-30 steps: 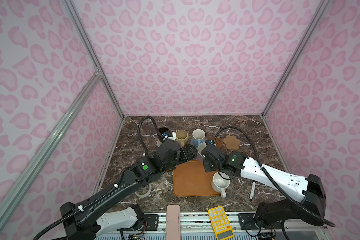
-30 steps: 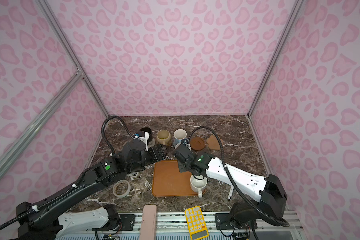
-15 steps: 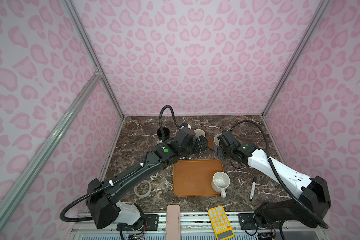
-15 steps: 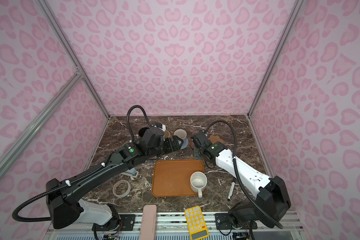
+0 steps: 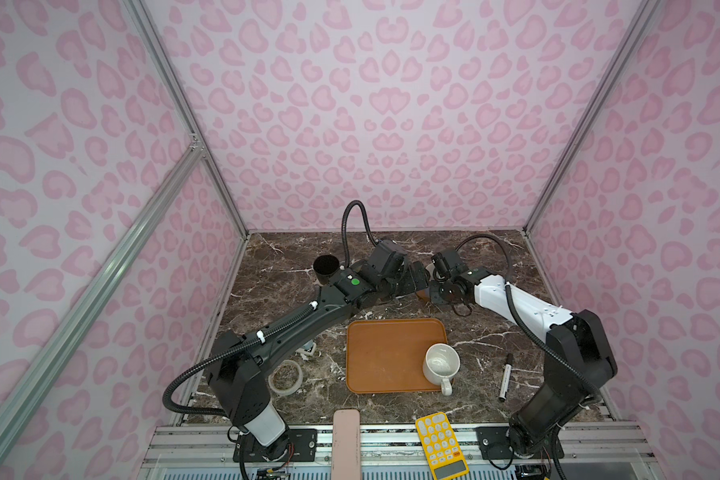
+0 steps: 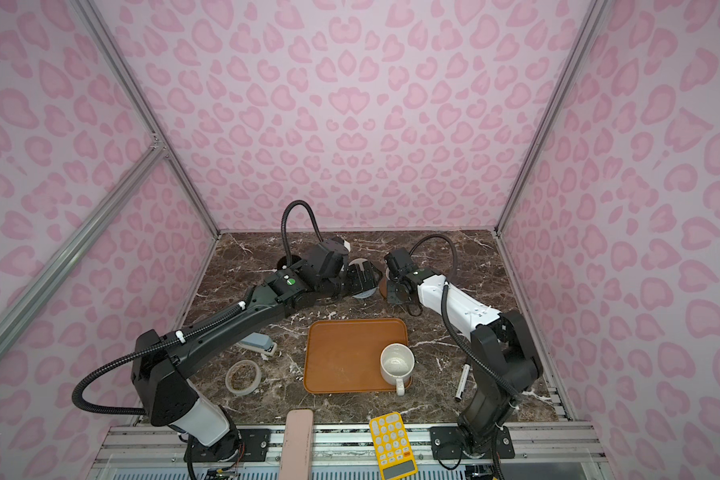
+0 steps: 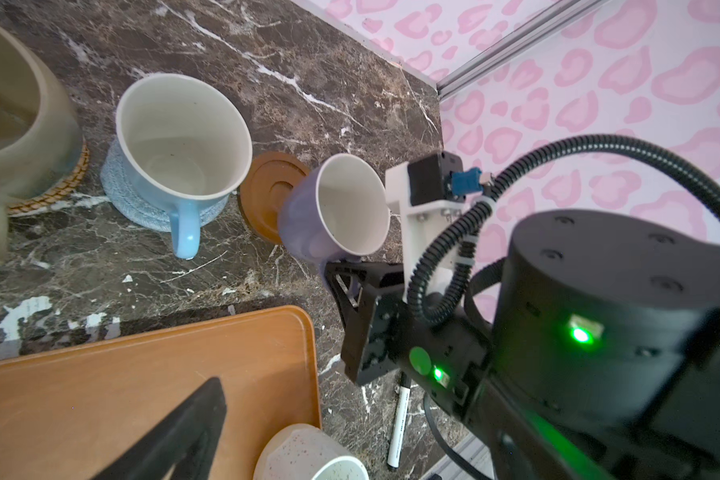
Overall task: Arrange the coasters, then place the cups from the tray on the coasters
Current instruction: 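Carry the lavender mug with the right gripper over the wooden coaster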
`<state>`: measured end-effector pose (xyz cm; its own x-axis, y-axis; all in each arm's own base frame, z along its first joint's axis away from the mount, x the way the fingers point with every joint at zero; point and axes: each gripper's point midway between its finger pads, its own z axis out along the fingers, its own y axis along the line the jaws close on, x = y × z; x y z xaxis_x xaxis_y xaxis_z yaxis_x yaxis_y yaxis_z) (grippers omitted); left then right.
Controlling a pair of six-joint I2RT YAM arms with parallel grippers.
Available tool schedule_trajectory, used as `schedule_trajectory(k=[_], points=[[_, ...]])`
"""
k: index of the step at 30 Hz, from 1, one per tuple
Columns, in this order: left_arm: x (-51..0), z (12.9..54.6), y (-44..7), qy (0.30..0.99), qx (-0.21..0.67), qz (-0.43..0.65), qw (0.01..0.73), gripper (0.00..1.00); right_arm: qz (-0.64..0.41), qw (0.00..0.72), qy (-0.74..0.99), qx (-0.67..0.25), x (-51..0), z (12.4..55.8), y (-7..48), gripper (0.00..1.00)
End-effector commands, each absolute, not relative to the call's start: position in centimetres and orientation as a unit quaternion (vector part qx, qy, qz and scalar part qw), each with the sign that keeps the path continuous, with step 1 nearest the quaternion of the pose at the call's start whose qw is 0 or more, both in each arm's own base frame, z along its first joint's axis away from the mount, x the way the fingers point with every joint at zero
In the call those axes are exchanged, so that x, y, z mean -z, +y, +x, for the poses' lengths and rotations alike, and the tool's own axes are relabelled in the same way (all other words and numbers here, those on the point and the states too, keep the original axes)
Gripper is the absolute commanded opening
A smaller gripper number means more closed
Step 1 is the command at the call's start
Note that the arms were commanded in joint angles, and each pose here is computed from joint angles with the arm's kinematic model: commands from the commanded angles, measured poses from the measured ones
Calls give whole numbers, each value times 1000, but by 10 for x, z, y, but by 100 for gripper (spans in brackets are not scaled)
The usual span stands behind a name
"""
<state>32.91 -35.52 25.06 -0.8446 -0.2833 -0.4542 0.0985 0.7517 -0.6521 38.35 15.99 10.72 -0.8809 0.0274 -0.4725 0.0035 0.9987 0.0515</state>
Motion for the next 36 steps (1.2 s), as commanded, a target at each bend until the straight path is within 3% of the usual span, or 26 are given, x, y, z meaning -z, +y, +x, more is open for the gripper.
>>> schedule_trajectory(k=[1,16,36], points=[[-255,336,-360,887,364,-54,280,97,16,271,962,-30,-109,405,167,0],[-242,336,-357,891,361,-62,268,97,22,263,964,-12,-85,421,169,0],[-236,334,-355,892,359,-67,264,97,18,236,971,5,-56,407,163,0]])
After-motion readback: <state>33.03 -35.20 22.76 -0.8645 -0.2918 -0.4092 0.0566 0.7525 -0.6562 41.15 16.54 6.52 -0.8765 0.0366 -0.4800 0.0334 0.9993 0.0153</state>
